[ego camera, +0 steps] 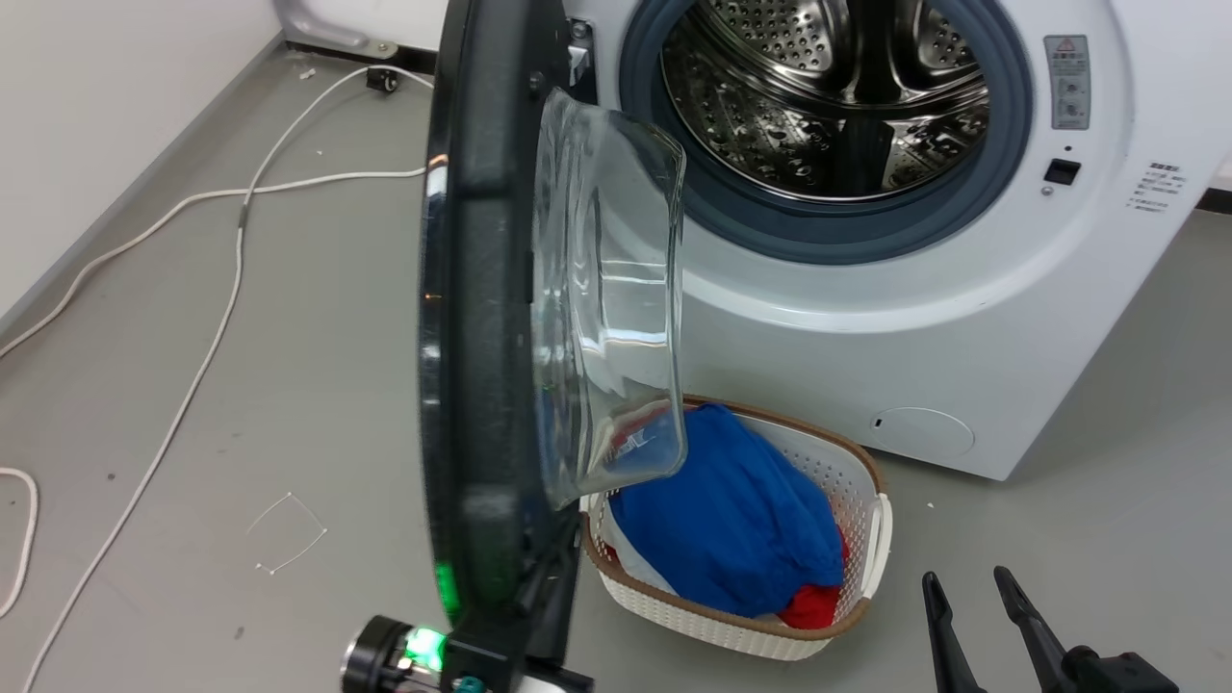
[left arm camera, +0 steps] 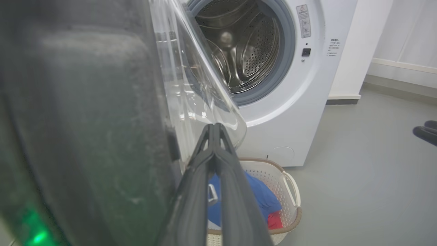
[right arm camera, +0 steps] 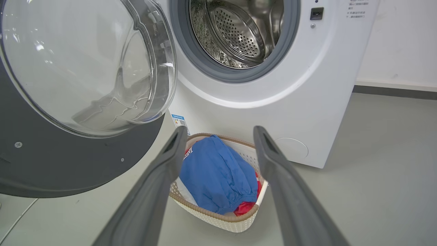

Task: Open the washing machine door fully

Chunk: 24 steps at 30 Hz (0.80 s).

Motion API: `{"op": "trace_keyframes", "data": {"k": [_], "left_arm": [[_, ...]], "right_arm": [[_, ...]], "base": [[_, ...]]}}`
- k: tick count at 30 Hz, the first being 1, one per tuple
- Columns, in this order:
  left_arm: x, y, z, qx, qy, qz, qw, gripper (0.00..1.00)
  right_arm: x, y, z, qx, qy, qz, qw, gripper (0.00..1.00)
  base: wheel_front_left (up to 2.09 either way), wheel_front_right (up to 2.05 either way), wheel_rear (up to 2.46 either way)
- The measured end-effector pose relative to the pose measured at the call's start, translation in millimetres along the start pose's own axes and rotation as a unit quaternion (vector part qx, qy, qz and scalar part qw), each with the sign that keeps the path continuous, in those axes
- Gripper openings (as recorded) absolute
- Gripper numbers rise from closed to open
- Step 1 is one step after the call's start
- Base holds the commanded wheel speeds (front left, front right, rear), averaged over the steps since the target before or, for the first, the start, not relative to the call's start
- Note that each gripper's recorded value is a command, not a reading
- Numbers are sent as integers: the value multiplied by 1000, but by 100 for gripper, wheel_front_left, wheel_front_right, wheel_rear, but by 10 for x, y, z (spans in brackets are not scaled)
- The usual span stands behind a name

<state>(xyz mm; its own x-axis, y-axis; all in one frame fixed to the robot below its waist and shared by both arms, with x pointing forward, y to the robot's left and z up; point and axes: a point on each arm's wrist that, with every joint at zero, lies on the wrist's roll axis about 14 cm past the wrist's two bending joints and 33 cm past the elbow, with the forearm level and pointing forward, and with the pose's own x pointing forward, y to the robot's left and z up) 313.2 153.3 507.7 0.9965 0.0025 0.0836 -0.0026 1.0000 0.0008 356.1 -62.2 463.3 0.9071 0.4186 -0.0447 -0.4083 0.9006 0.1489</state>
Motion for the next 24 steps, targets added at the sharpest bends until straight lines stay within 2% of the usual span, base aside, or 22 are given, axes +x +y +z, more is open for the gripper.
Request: {"op": "trace_keyframes", "data": {"k": [8, 19, 24], "left_arm": [[-107, 676, 1, 21, 5, 101, 995, 0], [-194, 1666, 128, 47, -1, 232, 972, 0], [-165, 1989, 176, 46, -6, 274, 961, 0]], "right_arm": [[80, 65, -90, 3, 14, 15, 1000, 100], [188, 27, -188, -1, 26, 16, 1000, 100], [233, -18, -253, -4, 34, 13, 999, 100]], "base": [[0, 0, 0], [0, 0, 0], [0, 0, 0]]}}
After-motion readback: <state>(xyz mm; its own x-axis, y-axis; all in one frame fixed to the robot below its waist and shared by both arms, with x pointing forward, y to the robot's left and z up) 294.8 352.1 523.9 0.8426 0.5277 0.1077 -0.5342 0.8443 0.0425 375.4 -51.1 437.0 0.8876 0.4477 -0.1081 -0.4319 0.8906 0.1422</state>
